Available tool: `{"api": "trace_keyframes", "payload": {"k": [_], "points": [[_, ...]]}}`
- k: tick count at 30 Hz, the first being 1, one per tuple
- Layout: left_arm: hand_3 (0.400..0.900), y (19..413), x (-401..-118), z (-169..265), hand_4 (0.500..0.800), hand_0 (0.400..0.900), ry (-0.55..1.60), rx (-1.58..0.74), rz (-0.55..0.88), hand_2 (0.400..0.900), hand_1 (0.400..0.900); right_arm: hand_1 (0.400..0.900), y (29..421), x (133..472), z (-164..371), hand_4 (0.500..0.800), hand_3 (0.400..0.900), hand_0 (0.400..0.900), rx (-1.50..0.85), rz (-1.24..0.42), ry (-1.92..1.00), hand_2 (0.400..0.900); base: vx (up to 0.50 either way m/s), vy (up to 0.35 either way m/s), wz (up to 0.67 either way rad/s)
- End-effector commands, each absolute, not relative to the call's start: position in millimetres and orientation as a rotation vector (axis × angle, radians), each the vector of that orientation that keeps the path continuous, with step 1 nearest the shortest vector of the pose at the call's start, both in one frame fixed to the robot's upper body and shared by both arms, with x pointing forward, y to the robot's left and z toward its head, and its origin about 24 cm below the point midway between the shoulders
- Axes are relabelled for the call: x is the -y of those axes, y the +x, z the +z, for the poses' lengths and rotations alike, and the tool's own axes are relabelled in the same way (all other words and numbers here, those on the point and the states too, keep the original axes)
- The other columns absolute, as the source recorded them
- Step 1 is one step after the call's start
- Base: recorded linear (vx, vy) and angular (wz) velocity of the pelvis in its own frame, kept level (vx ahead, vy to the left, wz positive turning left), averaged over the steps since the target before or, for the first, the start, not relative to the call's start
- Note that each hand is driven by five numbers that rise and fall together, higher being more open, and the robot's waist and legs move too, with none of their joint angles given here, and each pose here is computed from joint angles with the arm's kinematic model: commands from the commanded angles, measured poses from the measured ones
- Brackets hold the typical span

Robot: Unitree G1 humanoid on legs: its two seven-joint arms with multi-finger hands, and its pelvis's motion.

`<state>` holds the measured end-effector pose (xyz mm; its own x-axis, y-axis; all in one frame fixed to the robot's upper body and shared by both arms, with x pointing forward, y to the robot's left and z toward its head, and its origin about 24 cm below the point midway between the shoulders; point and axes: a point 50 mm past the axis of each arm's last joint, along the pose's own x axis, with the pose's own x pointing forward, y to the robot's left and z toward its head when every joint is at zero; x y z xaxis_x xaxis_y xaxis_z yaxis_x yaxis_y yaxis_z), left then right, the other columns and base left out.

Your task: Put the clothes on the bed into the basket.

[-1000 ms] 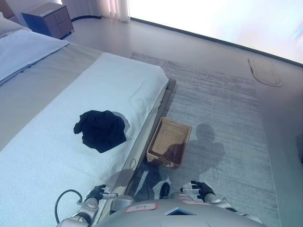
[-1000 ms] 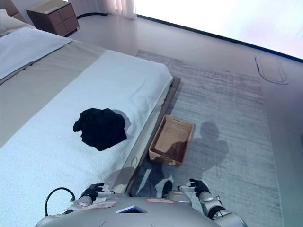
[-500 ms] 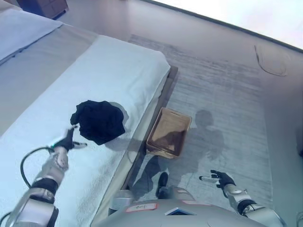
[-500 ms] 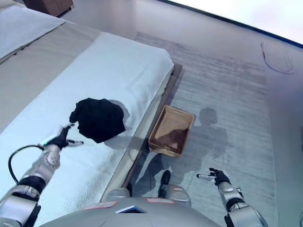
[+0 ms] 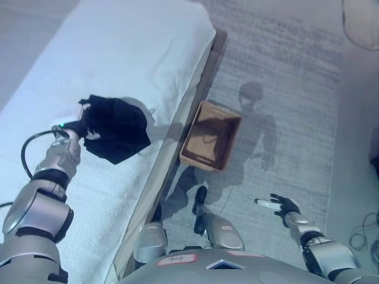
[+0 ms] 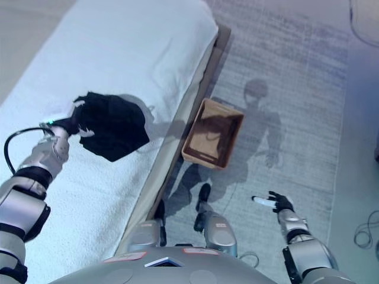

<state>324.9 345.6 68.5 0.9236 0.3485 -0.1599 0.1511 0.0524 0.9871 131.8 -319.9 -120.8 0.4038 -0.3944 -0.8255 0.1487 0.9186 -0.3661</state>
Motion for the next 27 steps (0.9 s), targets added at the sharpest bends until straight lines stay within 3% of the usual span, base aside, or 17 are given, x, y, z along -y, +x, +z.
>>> {"api": "trace_keyframes", "payload": {"k": [1,2,3,5,7,11,22,23,24,25,27], "points": [[0.9,348.9,-361.8,144.3,0.8,0.9,1.502,-0.296,0.352,0.9,0.9,0.9,63.3,405.8,-83.3,0.8,0.9,0.9,-1.256,-0.679,-0.316,0.9,0.117,0.079,-0.04],[0.9,348.3,-368.4,154.5,0.8,0.9,1.499,-0.309,0.369,0.9,0.9,0.9,13.1,424.1,-71.7,0.8,0.9,0.9,-1.36,-0.808,-0.286,0.9,0.119,0.08,-0.05],[0.9,349.0,-367.4,154.6,0.8,0.9,1.499,-0.307,0.367,0.9,0.9,0.9,11.9,424.1,-71.8,0.8,0.9,0.9,-1.361,-0.81,-0.284,0.9,0.102,0.069,-0.06],[0.9,348.3,-372.5,163.7,0.8,0.9,1.506,-0.308,0.386,0.9,0.9,0.9,-40.6,432.2,-59.8,0.8,0.9,0.9,-1.465,-0.923,-0.264,0.9,0.021,0.053,-0.06],[0.9,346.3,-377.1,166.8,0.8,0.9,1.504,-0.323,0.395,0.9,0.9,0.9,-64.7,427.6,-59.3,0.8,0.9,0.9,-1.527,-0.954,-0.25,0.9,0.008,0.064,-0.14],[0.9,352.5,-369.9,168.7,0.8,0.9,1.441,-0.304,0.393,0.9,0.9,0.9,-59.0,410.2,-76.7,0.8,0.9,0.9,-1.526,-0.934,-0.202,0.9,0.001,0.052,-0.12],[0.9,380.1,-315.1,148.5,0.8,0.9,1.326,-0.223,0.294,0.9,0.9,0.9,16.5,378.3,-108.4,0.8,0.9,0.9,-1.351,-0.833,-0.172,0.9,0.008,0.015,-0.12],[0.639,381.5,-311.7,147.6,0.644,0.639,1.319,-0.218,0.292,0.639,0.639,0.9,21.8,375.4,-110.4,0.8,0.9,0.9,-1.334,-0.825,-0.165,0.9,0.024,-0.009,-0.17],[0.61,382.2,-310.5,148.8,0.626,0.61,1.308,-0.207,0.3,0.61,0.61,0.9,24.0,371.7,-112.8,0.8,0.9,0.9,-1.324,-0.819,-0.158,0.9,0.025,-0.012,-0.11],[0.4,382.1,-310.6,148.8,0.5,0.4,1.308,-0.207,0.3,0.4,0.4,0.9,23.9,371.6,-112.9,0.8,0.9,0.9,-1.324,-0.819,-0.158,0.9,0.023,-0.017,-0.06],[0.4,382.3,-303.9,139.0,0.5,0.4,1.281,-0.207,0.283,0.4,0.4,0.9,34.6,363.3,-117.8,0.8,0.9,0.9,-1.286,-0.796,-0.142,0.9,0.026,-0.021,-0.12]]}}
